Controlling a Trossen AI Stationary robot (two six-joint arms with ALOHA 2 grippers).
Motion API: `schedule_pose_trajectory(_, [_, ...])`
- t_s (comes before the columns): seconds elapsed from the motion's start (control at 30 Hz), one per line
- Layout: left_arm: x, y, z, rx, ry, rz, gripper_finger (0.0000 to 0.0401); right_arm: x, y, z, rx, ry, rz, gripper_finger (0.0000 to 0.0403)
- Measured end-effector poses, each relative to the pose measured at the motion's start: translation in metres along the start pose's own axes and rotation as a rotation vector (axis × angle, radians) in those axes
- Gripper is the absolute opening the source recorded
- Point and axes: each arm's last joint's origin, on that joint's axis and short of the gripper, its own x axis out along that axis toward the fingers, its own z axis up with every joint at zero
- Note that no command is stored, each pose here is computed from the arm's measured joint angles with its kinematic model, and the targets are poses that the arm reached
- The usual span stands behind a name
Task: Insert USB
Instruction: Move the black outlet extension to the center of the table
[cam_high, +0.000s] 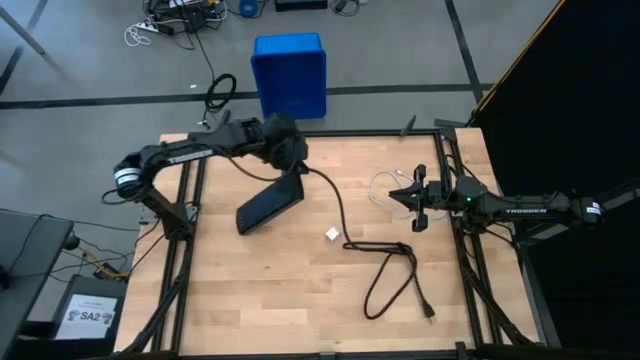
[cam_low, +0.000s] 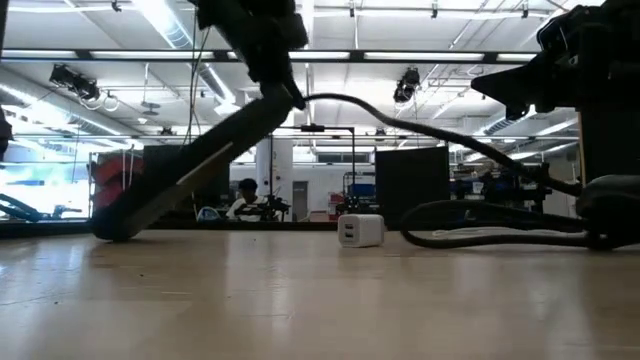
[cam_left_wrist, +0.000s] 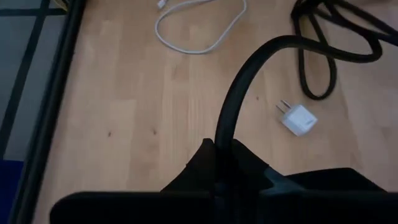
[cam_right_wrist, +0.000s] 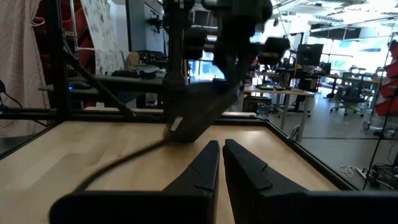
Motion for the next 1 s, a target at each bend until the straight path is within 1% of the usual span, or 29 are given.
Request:
schedule_pose_trajectory(0.23, [0.044, 0.012, -0.001, 0.001, -0.021, -0.047, 0.0004, 0.0, 0.0, 0.0, 0.0, 0.0, 0.0, 0.0009])
schedule_pose_trajectory(0.4, [0.061, 0.023, -0.006, 0.006, -0.043, -0.086, 0.0004, 0.0, 0.0, 0.0, 0.0, -0.001, 0.0, 0.0002])
schedule_pose_trajectory(0.47, [0.065, 0.029, -0.013, -0.009, -0.066, -0.088, 0.0004, 0.0, 0.0, 0.0, 0.0, 0.0, 0.0, 0.0001])
schedule_pose_trajectory(0.6, [0.067, 0.038, -0.037, -0.066, -0.118, -0.081, 0.0004, 0.0, 0.0, 0.0, 0.0, 0.0, 0.0, 0.0006])
schedule_pose_trajectory(0.7, [0.072, 0.041, -0.055, -0.114, -0.158, -0.102, 0.0004, 0.0, 0.0, 0.0, 0.0, 0.0, 0.0, 0.0009])
schedule_pose_trajectory(0.77, [0.076, 0.041, -0.064, -0.13, -0.155, -0.11, 0.0004, 0.0, 0.0, 0.0, 0.0, 0.0, 0.0, 0.0009])
schedule_pose_trajectory(0.9, [0.084, 0.037, -0.075, -0.13, -0.177, -0.095, 0.0004, 0.0, 0.0, 0.0, 0.0, 0.0, 0.0, 0.0004])
schedule_pose_trajectory(1.0, [0.087, 0.035, -0.081, -0.142, -0.213, -0.11, 0.0004, 0.0, 0.0, 0.0, 0.0, 0.0, 0.0, 0.0001])
